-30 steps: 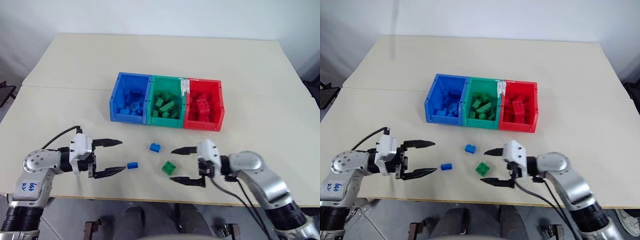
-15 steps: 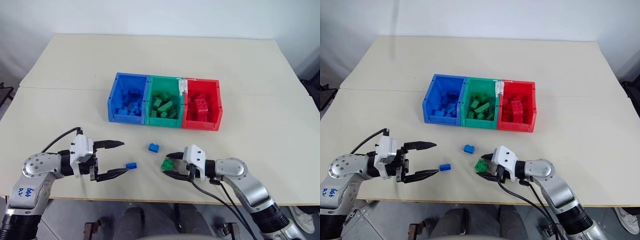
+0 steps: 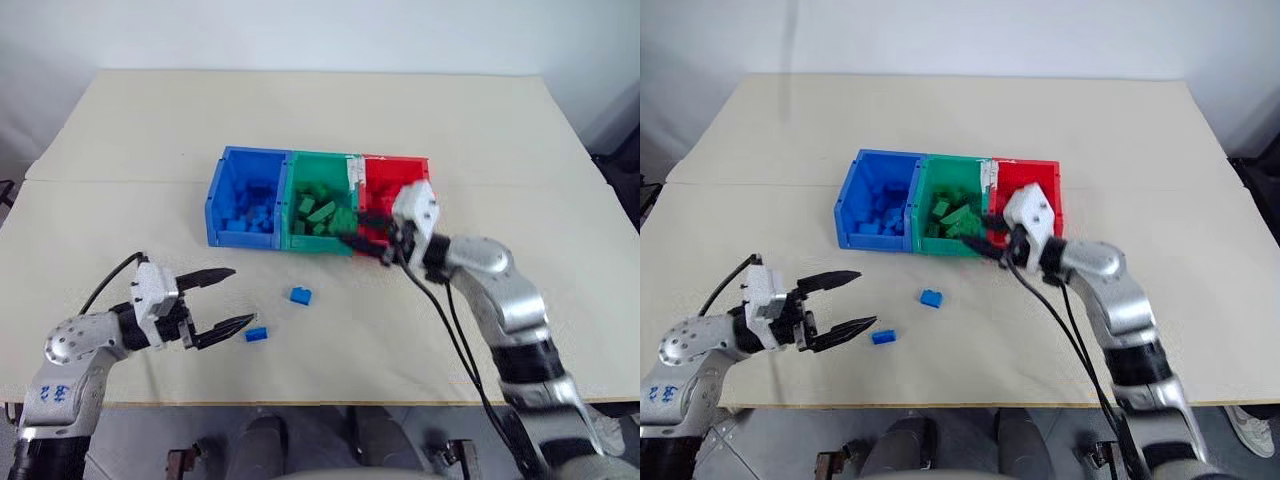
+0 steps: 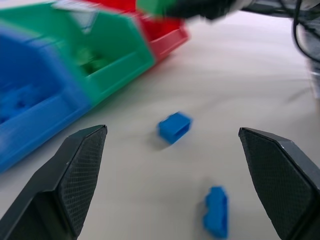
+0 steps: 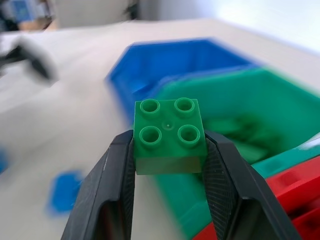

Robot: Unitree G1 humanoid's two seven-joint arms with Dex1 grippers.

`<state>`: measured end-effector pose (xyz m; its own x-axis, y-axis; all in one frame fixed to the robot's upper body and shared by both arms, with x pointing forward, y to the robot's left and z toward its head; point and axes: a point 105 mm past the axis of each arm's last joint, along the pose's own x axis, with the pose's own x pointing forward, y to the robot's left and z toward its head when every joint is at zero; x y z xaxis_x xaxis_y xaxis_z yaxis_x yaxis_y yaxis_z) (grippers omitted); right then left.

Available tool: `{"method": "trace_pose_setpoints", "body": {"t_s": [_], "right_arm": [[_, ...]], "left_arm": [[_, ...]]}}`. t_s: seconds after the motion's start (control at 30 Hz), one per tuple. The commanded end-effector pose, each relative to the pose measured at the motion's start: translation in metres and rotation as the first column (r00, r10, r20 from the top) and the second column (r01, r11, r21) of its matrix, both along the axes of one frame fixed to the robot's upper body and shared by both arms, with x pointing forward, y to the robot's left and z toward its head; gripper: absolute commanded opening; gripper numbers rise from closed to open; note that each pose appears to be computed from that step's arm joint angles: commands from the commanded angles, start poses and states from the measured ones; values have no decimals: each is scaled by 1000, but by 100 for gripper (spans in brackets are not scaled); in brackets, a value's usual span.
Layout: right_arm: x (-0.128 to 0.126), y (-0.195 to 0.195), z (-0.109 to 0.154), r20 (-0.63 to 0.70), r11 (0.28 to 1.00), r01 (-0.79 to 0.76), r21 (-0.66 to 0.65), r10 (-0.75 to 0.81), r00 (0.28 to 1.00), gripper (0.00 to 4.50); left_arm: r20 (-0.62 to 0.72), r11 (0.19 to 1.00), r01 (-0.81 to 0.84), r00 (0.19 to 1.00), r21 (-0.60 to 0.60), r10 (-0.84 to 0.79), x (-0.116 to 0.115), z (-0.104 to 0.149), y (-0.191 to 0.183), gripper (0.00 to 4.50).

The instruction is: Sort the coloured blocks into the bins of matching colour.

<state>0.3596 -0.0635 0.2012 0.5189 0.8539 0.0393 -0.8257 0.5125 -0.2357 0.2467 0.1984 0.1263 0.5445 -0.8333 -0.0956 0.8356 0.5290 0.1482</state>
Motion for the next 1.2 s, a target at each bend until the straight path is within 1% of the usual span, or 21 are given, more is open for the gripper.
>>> {"method": "trace_pose_setpoints", "body": {"t_s": [0.03, 0.13, 0.2, 0.27, 0.43, 0.53, 0.6, 0.67, 0.73, 0.8, 0.87, 0.9, 0.97, 1.03, 1.1, 1.2], "right_arm": [[27, -2, 28, 83, 994, 103, 38, -106, 991, 147], [34, 2, 30, 94, 994, 105, 32, -108, 990, 147], [36, 6, 31, 102, 995, 92, 24, -94, 990, 219], [36, 9, 30, 105, 997, 71, 9, -71, 992, 276], [24, 7, 28, 103, 1000, 4, -6, -3, 995, 442], [4, -5, 28, 115, 997, -82, -2, 82, 990, 447], [-15, -26, 24, 125, 992, -128, -16, 129, 984, 447], [-33, -58, 11, 114, 990, -134, -40, 138, 984, 447], [-48, -78, 0, 87, 988, -148, -54, 152, 985, 447], [-64, -104, -16, 88, 981, -150, -121, 161, 983, 447], [-72, -117, -21, 94, 979, -142, -146, 157, 983, 447], [-76, -128, -21, 82, 984, -116, -133, 128, 988, 447], [-91, -154, -24, 35, 990, -87, -114, 91, 995, 447], [-107, -162, -29, 0, 985, -106, -139, 107, 994, 447], [-113, -163, -34, 12, 978, -113, -176, 117, 993, 447], [-123, -168, -48, -6, 970, -114, -214, 116, 993, 447]], "left_arm": [[20, 998, -58, 998, 2, 58, -3, -1, 8, 450], [28, 997, -71, 997, -1, 71, -3, -1, 7, 450], [34, 997, -80, 996, -6, 80, -3, 0, 6, 450], [36, 997, -83, 996, -7, 83, -4, 0, 5, 450], [42, 997, -82, 996, -6, 82, -3, 1, 5, 450], [55, 998, -63, 997, -12, 63, -2, 5, 2, 450], [65, 999, -47, 997, -16, 48, 1, 9, 0, 450], [61, 999, -31, 998, -15, 32, 4, 9, -1, 450], [49, 1000, -20, 999, -11, 21, 6, 8, -1, 450], [38, 1000, -11, 999, -3, 11, 8, 7, 1, 450], [39, 1000, -17, 999, 6, 17, 10, 8, 4, 450], [30, 1000, -25, 999, 11, 25, 12, 7, 9, 450], [20, 997, -53, 998, 49, 52, 16, 4, 27, 450], [22, 995, -66, 998, 73, 65, 17, 4, 40, 450], [23, 995, -58, 998, 81, 56, 17, 5, 44, 450], [34, 994, -47, 998, 102, 43, 17, 11, 50, 450]]}}
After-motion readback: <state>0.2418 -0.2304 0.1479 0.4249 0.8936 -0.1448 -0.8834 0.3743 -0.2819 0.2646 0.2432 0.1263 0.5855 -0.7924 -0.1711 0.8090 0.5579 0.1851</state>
